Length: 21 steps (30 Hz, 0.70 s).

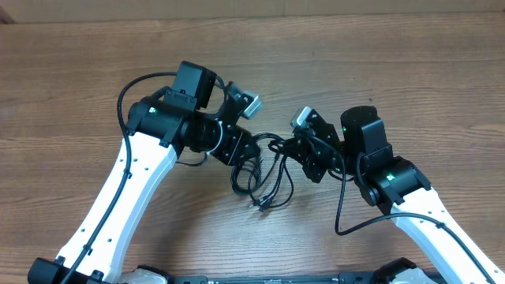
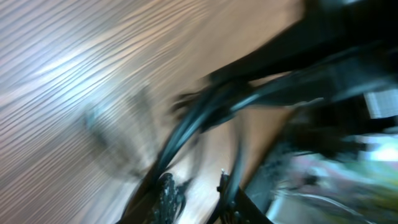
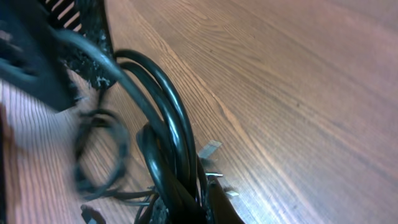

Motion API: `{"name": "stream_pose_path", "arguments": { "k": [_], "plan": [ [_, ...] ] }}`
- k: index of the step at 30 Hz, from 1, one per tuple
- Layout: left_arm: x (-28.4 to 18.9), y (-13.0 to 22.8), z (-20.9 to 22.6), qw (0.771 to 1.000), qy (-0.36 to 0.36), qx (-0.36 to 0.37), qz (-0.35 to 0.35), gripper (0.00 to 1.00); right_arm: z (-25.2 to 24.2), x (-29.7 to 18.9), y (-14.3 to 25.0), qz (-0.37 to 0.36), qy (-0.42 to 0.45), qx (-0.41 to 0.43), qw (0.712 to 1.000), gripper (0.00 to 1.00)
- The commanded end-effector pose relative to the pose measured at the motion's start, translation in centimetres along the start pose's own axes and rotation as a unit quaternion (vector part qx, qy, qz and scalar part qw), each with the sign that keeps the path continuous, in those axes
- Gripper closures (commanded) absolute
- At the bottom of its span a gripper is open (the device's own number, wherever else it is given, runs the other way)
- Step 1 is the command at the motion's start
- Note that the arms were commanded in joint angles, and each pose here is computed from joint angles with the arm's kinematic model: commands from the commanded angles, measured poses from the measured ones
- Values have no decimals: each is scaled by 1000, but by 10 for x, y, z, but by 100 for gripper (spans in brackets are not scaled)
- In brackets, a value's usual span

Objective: Untangle cables

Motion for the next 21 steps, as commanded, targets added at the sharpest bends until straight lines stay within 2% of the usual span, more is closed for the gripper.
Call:
{"name": "stream_pose_path", "arguments": {
  "k": [1,4,8,10,14,18,21],
  "plan": [
    [-16,23,52,981,-181,-2,67,78,-5,-7,-11,-15,10,71,997,96],
    [-24,32,66,969,-232,-17,88,79,-6,-12,-12,-20,12,102,994,96],
    [-24,28,68,968,-236,-26,78,63,3,-21,-11,-18,2,123,992,96],
    [-22,25,65,971,-226,-25,70,62,11,-24,-10,-15,-16,128,992,96],
    [-14,20,50,983,-174,12,61,78,16,-27,-7,-8,-25,193,981,96],
    [-6,12,24,993,-87,74,41,83,17,-27,4,15,-22,232,972,96],
    [-5,8,13,993,-52,103,29,86,18,-27,11,29,-21,241,970,96]
  ]
}}
Point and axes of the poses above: each gripper's point midway between its finger pads, its own x axis out along the fingers, its own z axis along the line the jaws close on, y = z × x, the point moved 1 cm from there along -x, back along the fingers, and after that the axes turned 9 degrees about x, right-handed, at the moved point
